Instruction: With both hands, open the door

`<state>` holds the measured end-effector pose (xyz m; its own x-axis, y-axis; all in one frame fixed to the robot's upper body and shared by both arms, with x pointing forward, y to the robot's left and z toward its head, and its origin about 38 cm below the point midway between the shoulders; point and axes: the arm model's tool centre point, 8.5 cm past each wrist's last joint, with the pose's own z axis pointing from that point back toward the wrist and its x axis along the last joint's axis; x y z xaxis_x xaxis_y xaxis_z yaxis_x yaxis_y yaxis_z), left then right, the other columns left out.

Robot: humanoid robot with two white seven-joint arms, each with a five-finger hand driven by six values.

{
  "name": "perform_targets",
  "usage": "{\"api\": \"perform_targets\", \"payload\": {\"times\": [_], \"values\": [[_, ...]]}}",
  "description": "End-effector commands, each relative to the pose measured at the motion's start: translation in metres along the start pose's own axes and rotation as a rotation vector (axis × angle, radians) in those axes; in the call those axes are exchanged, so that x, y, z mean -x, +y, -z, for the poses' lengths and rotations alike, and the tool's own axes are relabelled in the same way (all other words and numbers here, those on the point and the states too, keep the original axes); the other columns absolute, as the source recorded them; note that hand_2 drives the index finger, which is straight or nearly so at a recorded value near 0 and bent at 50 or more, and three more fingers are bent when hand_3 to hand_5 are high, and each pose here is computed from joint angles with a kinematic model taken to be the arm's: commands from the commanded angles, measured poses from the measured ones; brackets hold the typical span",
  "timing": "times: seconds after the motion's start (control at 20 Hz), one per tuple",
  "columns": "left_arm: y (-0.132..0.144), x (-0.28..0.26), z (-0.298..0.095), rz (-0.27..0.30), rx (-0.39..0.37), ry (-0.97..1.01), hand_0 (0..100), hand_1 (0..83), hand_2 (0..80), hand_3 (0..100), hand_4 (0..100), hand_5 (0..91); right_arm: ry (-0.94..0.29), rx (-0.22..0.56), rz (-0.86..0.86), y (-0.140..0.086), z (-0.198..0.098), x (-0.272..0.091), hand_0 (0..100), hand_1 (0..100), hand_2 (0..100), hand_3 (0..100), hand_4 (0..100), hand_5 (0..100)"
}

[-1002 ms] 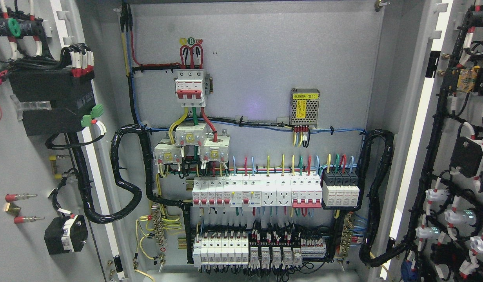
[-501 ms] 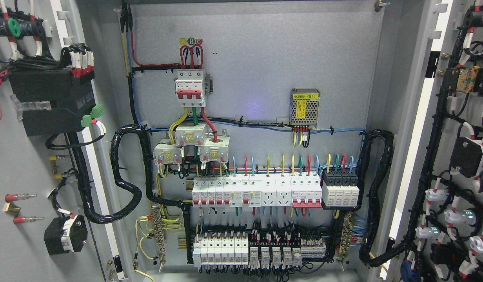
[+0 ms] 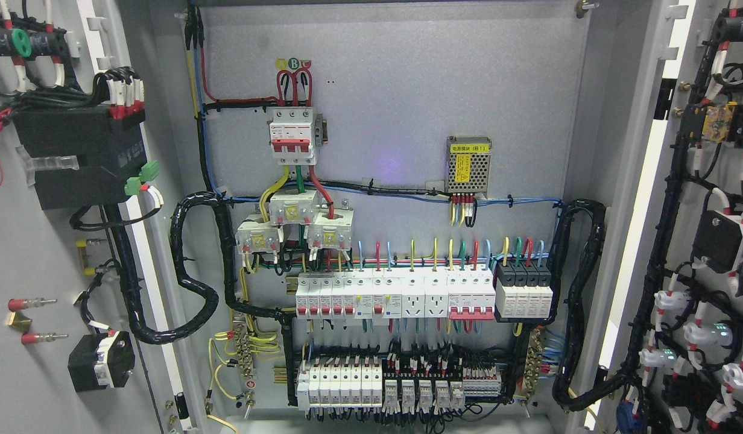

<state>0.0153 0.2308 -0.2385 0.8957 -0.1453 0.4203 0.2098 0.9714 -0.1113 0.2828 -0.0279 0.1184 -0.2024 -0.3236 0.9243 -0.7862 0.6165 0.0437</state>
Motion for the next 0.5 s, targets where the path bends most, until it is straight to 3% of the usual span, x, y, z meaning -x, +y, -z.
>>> {"api": "perform_targets", "payload": {"times": [0.0,0.2,0.45], "values": [[-0.018,-0.116,-0.033,0.213,0.069,-0.399,0,0.0,0.0,0,4,0.0,-0.006,0.126,-0.096,-0.032,-0.058,-0.009,0,0,0,0,0,0],[-0.027,-0.114,-0.072,0.278,0.106,-0.52,0,0.0,0.0,0,4,0.0,-0.066,0.144,-0.159,-0.039,-0.073,-0.041,0,0,0,0,0,0],[-0.044,-0.128,-0.108,0.311,0.141,-0.68,0,0.0,0.0,0,4,0.0,-0.092,0.148,-0.241,-0.045,-0.112,-0.049,0,0,0,0,0,0]]}}
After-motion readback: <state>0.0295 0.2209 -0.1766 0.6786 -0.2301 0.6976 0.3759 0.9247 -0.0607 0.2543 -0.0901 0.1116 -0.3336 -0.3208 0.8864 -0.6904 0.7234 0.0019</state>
